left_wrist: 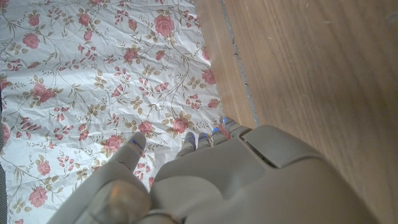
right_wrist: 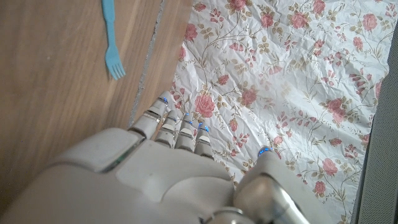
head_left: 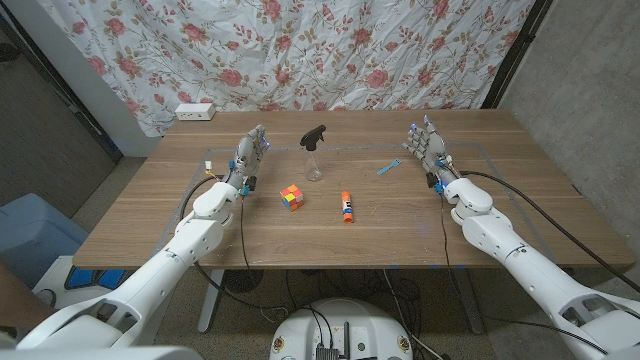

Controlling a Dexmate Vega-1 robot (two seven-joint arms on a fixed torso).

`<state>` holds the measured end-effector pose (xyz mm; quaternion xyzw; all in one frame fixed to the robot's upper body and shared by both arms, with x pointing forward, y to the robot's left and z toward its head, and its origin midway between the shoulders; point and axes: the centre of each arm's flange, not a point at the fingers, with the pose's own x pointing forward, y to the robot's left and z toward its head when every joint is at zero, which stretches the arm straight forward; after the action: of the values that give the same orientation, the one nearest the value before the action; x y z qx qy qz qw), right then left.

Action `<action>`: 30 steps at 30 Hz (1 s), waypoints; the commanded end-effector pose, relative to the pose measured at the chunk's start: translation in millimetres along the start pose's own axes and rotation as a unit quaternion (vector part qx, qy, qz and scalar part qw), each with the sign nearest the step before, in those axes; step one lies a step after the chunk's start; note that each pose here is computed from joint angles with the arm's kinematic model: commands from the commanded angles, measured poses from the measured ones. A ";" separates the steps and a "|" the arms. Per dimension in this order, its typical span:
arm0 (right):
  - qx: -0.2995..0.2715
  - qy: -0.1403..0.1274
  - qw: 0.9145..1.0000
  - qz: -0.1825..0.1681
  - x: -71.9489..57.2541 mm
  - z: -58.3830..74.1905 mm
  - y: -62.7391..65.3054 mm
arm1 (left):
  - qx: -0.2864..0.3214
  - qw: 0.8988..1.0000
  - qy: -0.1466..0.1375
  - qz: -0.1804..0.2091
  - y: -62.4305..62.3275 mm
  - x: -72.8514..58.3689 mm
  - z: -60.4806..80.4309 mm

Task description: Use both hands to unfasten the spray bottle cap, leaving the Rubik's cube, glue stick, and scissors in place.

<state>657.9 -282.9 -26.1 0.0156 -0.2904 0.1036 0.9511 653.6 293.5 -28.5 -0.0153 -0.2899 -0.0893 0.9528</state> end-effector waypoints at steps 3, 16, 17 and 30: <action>-0.001 -0.016 1.000 -0.007 0.1 -1.2 9.0 | 0.032 0.999 0.011 -0.002 0.1 1.0 3.0; -0.001 -0.020 1.000 -0.016 -2.8 2.0 10.7 | 0.040 0.999 0.007 -0.034 -3.8 4.8 16.3; -0.002 -0.020 1.000 -0.018 -3.2 2.3 10.5 | 0.041 0.998 0.007 -0.039 -3.4 5.5 17.3; -0.006 -0.013 0.999 -0.031 -12.4 2.7 6.4 | 0.069 0.994 0.002 -0.083 2.6 8.0 19.7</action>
<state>649.2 -275.8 -27.3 0.0198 -0.3072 0.0821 0.9479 649.5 291.9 -10.5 0.0474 -0.2896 -0.1243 0.9479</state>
